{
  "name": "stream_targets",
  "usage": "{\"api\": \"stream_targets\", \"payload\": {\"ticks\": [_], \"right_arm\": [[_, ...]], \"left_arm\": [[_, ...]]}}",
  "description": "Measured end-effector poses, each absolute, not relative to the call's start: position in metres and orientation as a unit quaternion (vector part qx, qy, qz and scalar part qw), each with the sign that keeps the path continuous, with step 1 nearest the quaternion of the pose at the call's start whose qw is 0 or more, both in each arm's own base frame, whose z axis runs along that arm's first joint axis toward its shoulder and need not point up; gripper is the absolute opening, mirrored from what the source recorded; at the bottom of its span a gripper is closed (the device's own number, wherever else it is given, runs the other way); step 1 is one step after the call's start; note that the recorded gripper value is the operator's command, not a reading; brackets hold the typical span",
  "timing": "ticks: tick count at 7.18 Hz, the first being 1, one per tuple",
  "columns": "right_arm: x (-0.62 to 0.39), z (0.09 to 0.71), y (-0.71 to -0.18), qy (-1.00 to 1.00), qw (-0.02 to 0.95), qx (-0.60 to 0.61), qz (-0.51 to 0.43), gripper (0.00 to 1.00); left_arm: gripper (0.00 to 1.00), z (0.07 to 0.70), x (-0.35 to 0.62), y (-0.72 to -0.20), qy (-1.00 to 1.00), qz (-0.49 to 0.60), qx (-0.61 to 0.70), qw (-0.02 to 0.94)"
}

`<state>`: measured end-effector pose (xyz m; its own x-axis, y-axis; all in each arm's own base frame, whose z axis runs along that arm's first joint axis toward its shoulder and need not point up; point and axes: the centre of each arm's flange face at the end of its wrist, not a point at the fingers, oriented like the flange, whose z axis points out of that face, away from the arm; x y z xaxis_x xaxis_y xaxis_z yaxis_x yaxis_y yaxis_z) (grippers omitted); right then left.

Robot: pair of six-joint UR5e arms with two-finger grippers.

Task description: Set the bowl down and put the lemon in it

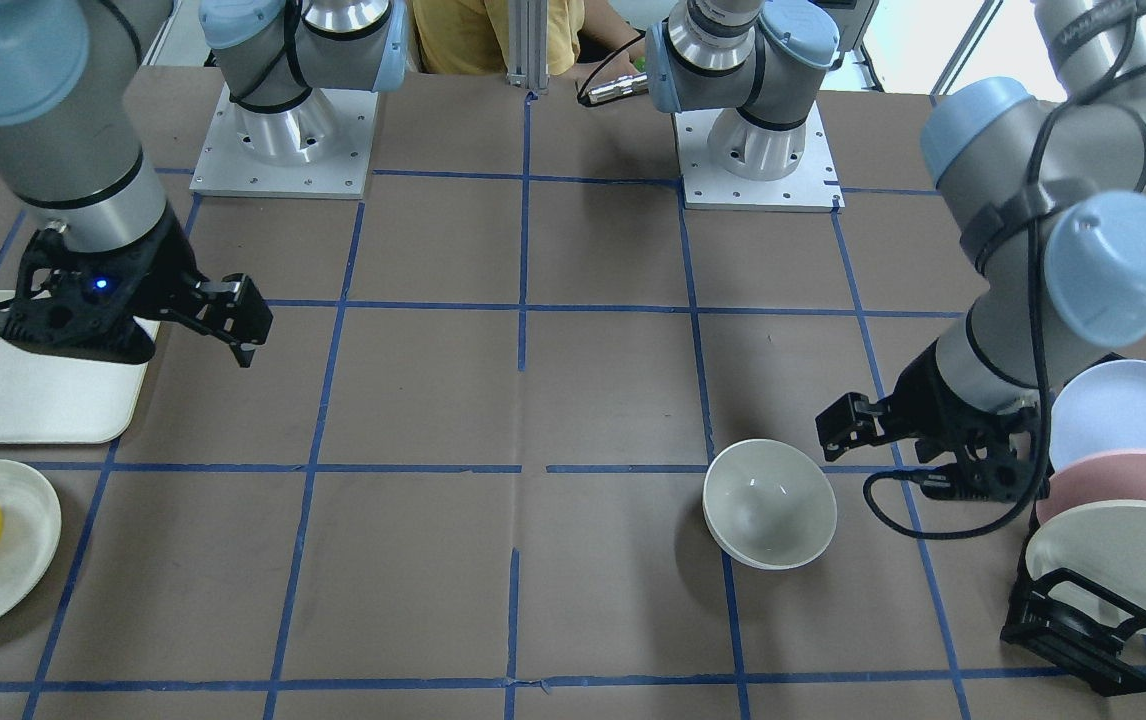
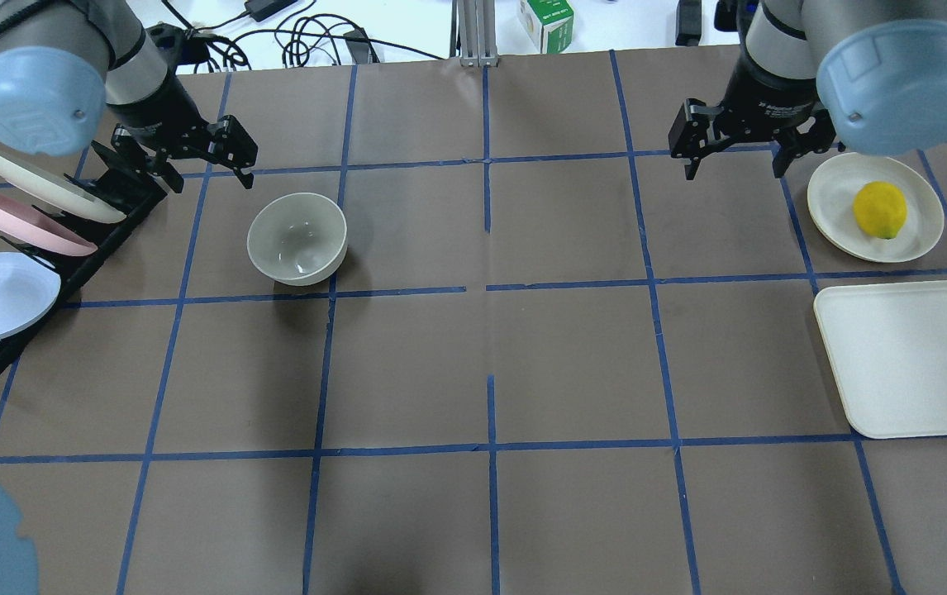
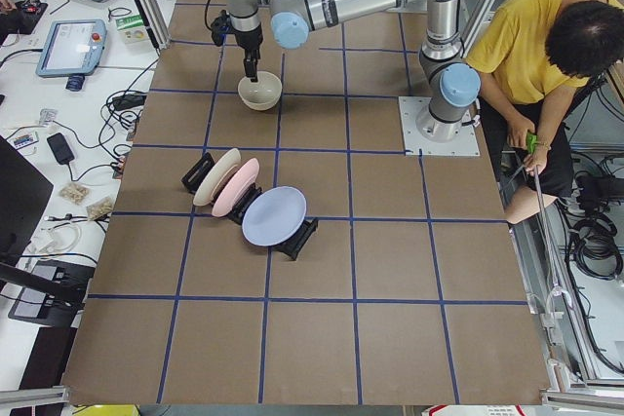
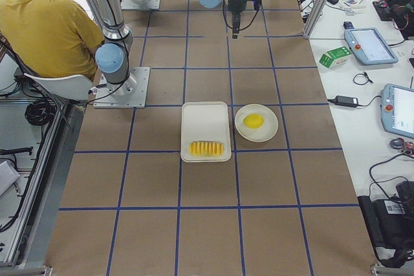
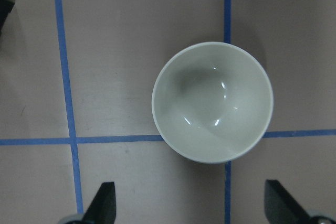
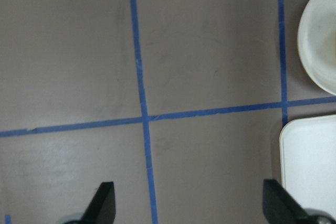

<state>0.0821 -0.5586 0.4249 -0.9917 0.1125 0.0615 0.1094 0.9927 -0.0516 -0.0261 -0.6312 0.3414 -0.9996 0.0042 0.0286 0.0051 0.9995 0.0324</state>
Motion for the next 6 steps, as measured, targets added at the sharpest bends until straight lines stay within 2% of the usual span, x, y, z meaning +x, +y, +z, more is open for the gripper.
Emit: {"api": "stream_targets", "payload": {"ticks": [2, 6], "right_arm": [[0.002, 0.397, -0.592, -0.993, 0.036, -0.104, 0.040, 1.00], [-0.164, 0.319, -0.628, -0.996, 0.060, -0.009, 0.065, 1.00]], "left_arm": [[1.00, 0.286, -0.019, -0.646, -0.999, -0.034, 0.002, 0.018], [0.97, 0.227, -0.021, -0.637, -0.998, -0.064, 0.007, 0.023]]}}
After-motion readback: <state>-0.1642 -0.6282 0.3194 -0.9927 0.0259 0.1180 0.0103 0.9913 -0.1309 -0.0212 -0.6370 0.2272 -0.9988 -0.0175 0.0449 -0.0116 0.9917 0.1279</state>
